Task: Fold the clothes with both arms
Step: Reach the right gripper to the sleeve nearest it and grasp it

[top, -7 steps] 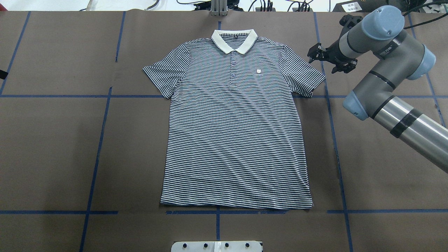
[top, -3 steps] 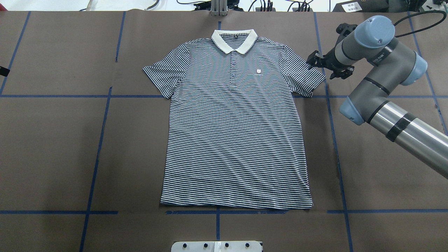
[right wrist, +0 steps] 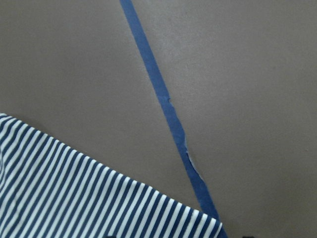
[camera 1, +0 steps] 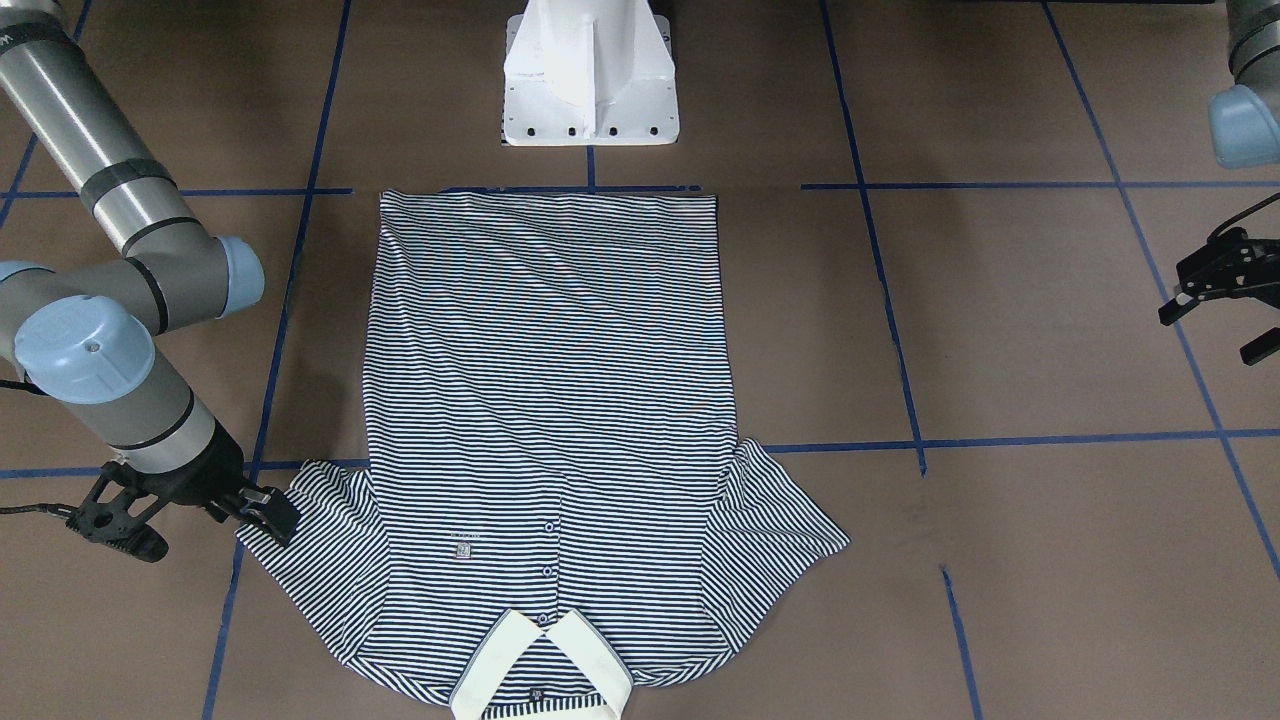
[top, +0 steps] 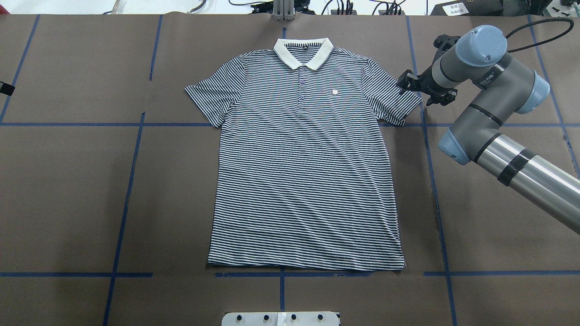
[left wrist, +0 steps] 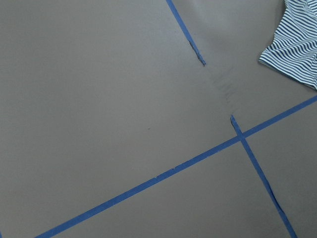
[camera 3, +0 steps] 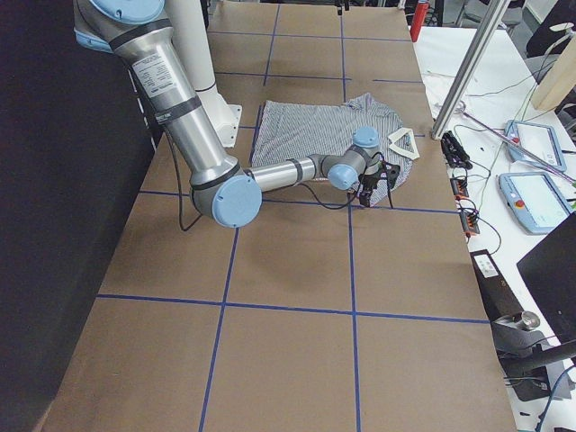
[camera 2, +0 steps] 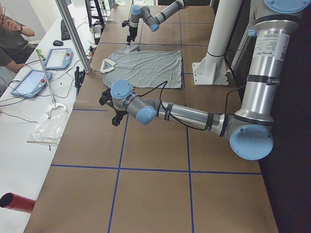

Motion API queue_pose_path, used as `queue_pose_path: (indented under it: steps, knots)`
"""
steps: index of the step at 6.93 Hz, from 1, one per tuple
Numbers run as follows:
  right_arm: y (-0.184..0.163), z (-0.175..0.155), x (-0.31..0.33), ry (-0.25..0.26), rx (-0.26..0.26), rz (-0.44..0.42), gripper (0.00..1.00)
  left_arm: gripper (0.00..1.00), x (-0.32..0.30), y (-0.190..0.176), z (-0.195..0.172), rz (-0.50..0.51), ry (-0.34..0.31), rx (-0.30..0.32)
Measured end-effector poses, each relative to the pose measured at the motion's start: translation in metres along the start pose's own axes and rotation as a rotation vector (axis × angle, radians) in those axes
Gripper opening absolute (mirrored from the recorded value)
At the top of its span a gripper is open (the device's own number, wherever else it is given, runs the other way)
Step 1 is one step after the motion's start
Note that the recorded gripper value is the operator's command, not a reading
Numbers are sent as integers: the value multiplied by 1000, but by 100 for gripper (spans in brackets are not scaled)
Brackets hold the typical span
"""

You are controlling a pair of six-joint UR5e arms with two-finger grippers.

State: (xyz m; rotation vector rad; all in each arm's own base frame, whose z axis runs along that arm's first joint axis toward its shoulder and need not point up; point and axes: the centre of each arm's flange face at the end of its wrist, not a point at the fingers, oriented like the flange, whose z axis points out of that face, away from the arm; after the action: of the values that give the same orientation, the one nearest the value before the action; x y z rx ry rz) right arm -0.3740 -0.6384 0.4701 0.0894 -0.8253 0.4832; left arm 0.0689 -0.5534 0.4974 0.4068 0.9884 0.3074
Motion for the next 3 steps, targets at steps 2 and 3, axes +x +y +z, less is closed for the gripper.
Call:
queue_pose_path:
  steps: [2,3]
  knots:
    - [-3,8,6,21,16,-2,3,100,-2,1,1,-4,0,-2]
    - [-3,9,7,23,18,-2,0,100,-2,1,2,-4,0,-3]
